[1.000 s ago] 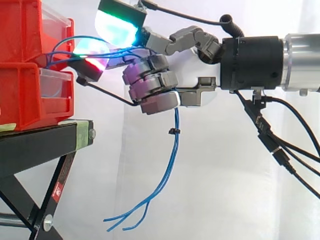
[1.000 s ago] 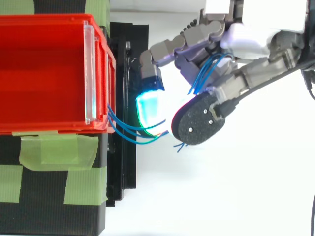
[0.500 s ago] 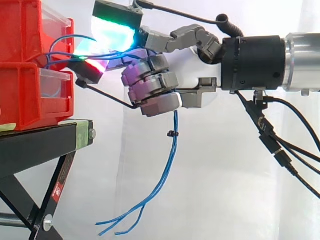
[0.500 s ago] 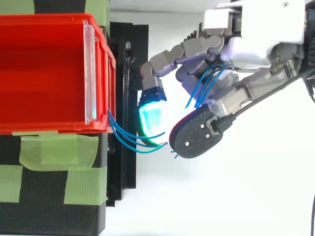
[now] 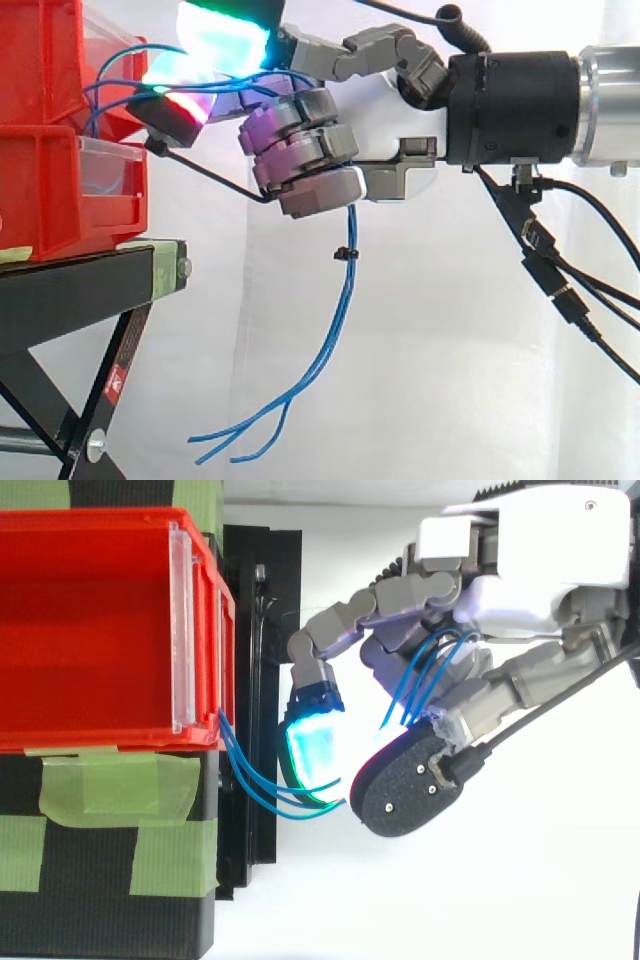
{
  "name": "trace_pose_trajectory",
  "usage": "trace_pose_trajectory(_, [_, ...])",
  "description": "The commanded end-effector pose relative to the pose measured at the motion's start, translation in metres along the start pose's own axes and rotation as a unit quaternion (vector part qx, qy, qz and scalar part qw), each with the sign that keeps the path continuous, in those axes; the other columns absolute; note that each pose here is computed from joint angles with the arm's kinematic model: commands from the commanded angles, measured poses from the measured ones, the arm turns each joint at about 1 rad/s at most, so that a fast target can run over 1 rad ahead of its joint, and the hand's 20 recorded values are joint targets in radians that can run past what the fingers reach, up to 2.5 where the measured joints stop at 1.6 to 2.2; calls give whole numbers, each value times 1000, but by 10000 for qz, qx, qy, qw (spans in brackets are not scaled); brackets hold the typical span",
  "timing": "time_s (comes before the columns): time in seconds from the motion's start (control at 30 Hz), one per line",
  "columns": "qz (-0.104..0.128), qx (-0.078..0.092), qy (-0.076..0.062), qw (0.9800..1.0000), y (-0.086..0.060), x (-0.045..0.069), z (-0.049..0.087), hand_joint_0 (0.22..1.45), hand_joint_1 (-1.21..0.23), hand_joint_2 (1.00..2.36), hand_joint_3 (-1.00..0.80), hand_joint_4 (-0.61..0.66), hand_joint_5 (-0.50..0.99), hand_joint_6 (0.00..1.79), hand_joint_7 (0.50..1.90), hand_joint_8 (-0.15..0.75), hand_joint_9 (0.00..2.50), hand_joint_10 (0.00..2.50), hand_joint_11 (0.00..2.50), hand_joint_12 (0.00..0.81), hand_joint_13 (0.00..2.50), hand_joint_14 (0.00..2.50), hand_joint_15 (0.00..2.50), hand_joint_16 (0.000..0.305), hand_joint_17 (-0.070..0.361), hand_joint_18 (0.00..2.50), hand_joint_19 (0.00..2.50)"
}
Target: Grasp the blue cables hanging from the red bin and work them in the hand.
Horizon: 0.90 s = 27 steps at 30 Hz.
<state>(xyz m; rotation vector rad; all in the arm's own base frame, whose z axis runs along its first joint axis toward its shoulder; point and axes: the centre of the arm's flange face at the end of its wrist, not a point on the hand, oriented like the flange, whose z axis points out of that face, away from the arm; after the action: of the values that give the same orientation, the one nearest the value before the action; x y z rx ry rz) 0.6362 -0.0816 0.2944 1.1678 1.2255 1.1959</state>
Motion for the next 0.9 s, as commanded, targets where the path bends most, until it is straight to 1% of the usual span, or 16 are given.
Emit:
trace_pose_trajectory(0.0, [-2, 6, 13, 10000, 0, 2, 0, 867, -656, 1025, -339, 135, 382, 668, 1339, 365, 738, 2500, 2046, 431, 910, 2500, 1545, 46, 104, 1444, 1258])
trace_pose_trajectory(0.1, [-2, 6, 13, 10000, 0, 2, 0, 867, -657, 1025, -330, 129, 380, 676, 1344, 364, 735, 2500, 2039, 433, 907, 2500, 1574, 47, 105, 1442, 1259])
trace_pose_trajectory(0.13, [-2, 6, 21, 10000, 0, 2, 0, 867, -657, 1025, -329, 122, 379, 681, 1342, 364, 733, 2500, 2072, 428, 906, 2500, 1550, 47, 106, 1440, 1261])
trace_pose_trajectory(0.17, [6, -2, 20, 10000, 1, 2, 0, 868, -657, 1025, -330, 127, 378, 685, 1338, 364, 733, 2500, 2031, 428, 907, 2500, 1550, 47, 106, 1441, 1256])
trace_pose_trajectory(0.2, [6, -2, 20, 10000, 1, 2, 0, 867, -658, 1025, -322, 127, 377, 689, 1336, 362, 728, 2500, 2045, 429, 904, 2500, 1569, 47, 105, 1439, 1261])
trace_pose_trajectory(0.3, [10, -55, 11, 10000, 6, 2, 2, 867, -657, 1025, -324, 128, 376, 696, 1332, 362, 726, 2500, 2012, 426, 899, 2500, 1549, 47, 105, 1438, 1260])
trace_pose_trajectory(0.37, [-3, -77, 2, 10000, 10, 2, 2, 869, -658, 1025, -330, 122, 374, 701, 1330, 364, 722, 2500, 2039, 437, 901, 2500, 1551, 46, 104, 1438, 1255])
trace_pose_trajectory(0.4, [1, -115, -7, 9999, 16, 2, 1, 869, -658, 1025, -331, 123, 373, 707, 1325, 364, 722, 2500, 2038, 429, 899, 2500, 1543, 46, 104, 1437, 1255])
trace_pose_trajectory(0.43, [-7, -115, 0, 9999, 17, 3, 1, 869, -658, 1025, -331, 130, 372, 706, 1333, 362, 722, 2500, 1999, 437, 900, 2500, 1548, 45, 102, 1436, 1261])
trace_pose_trajectory(0.53, [-22, -116, 23, 9999, 19, 5, 0, 870, -657, 1025, -337, 130, 369, 719, 1317, 361, 720, 2500, 2021, 434, 899, 2500, 1547, 47, 105, 1436, 1253])
trace_pose_trajectory(0.63, [-23, -102, 39, 9999, 18, 5, -1, 870, -657, 1025, -337, 124, 369, 720, 1317, 361, 717, 2500, 2023, 433, 898, 2500, 1545, 46, 103, 1433, 1270])
trace_pose_trajectory(0.67, [-30, -110, 46, 9999, 21, 5, -1, 870, -657, 1025, -337, 132, 369, 722, 1315, 361, 717, 2500, 2011, 434, 896, 2500, 1565, 46, 104, 1432, 1273])
trace_pose_trajectory(0.7, [-54, -102, 39, 9999, 20, 4, -1, 871, -656, 1024, -343, 132, 369, 722, 1315, 361, 717, 2500, 2010, 431, 893, 2500, 1534, 46, 103, 1433, 1267])
trace_pose_trajectory(0.73, [-60, -117, 46, 9999, 22, 5, -1, 870, -656, 1025, -337, 132, 369, 722, 1314, 362, 716, 2500, 2044, 431, 893, 2500, 1534, 47, 105, 1431, 1273])
trace_pose_trajectory(0.77, [-76, -118, 46, 9999, 22, 5, -1, 870, -656, 1025, -337, 132, 369, 723, 1314, 361, 714, 2500, 2003, 433, 892, 2500, 1558, 47, 105, 1431, 1272])
trace_pose_trajectory(0.87, [-111, -156, 43, 9998, 27, 5, -3, 870, -656, 1025, -336, 132, 368, 723, 1313, 361, 714, 2500, 1999, 432, 889, 2500, 1552, 47, 105, 1427, 1268])
